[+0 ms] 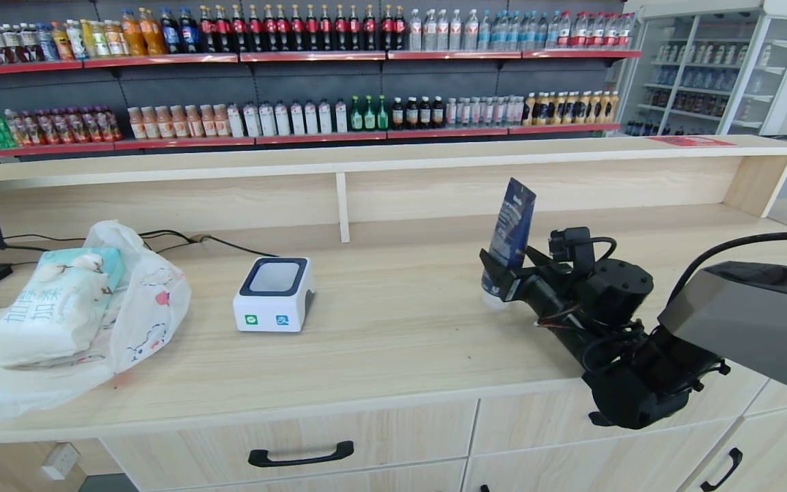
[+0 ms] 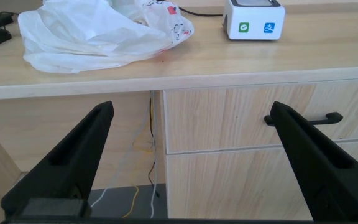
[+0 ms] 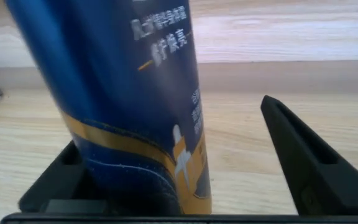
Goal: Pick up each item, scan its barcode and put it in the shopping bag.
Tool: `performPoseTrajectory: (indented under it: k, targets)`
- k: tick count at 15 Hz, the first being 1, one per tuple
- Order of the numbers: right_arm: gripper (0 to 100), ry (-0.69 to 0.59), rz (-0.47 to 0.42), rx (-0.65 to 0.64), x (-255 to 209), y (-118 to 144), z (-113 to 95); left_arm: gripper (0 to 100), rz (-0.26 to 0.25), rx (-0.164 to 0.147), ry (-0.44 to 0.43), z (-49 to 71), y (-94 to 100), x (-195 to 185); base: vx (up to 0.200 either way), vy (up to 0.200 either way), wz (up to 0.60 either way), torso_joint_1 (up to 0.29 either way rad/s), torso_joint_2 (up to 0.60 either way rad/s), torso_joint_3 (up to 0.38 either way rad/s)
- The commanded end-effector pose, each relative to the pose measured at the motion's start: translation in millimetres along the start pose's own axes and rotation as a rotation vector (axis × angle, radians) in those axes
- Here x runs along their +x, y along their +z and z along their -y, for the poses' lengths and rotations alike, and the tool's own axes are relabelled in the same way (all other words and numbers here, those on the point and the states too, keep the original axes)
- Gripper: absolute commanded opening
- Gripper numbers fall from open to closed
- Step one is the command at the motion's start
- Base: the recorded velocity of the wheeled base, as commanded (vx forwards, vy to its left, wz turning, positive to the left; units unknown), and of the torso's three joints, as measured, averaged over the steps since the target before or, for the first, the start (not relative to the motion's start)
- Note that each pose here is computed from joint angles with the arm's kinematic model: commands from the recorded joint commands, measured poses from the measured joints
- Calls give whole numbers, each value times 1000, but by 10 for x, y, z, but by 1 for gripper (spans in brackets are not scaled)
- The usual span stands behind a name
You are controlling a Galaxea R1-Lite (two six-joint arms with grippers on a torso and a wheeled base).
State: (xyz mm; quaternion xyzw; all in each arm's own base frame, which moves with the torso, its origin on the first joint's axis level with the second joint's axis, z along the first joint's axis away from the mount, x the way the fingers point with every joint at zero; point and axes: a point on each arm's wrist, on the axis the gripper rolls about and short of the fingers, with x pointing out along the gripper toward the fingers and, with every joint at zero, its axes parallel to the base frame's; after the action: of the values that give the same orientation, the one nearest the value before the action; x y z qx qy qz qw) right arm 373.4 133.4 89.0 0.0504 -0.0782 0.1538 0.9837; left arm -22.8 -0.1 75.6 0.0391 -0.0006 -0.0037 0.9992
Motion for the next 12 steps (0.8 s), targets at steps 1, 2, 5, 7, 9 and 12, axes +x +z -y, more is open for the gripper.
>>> performPoseTrajectory:
  k: [1,2,5,7,9,12]
  targets:
    - [0,2,-8,2,-13,-17,-10,100,1,0,0,0,0,0,0,0,0,0,0,0]
    - [0,2,-8,2,-16,-14,-10,100,1,0,0,0,0,0,0,0,0,0,0,0]
    - [0,3,3,2,-12,23,-12,100,1,-2,0,0,0,0,0,0,0,0,0,0]
    - [0,3,9,2,-19,54,-14,100,1,-2,0,0,0,0,0,0,0,0,0,0]
    - [0,4,20,3,-38,114,-18,100,1,-2,0,0,0,0,0,0,0,0,0,0]
    - [0,6,32,4,-113,236,-29,100,1,-2,0,0,0,0,0,0,0,0,0,0]
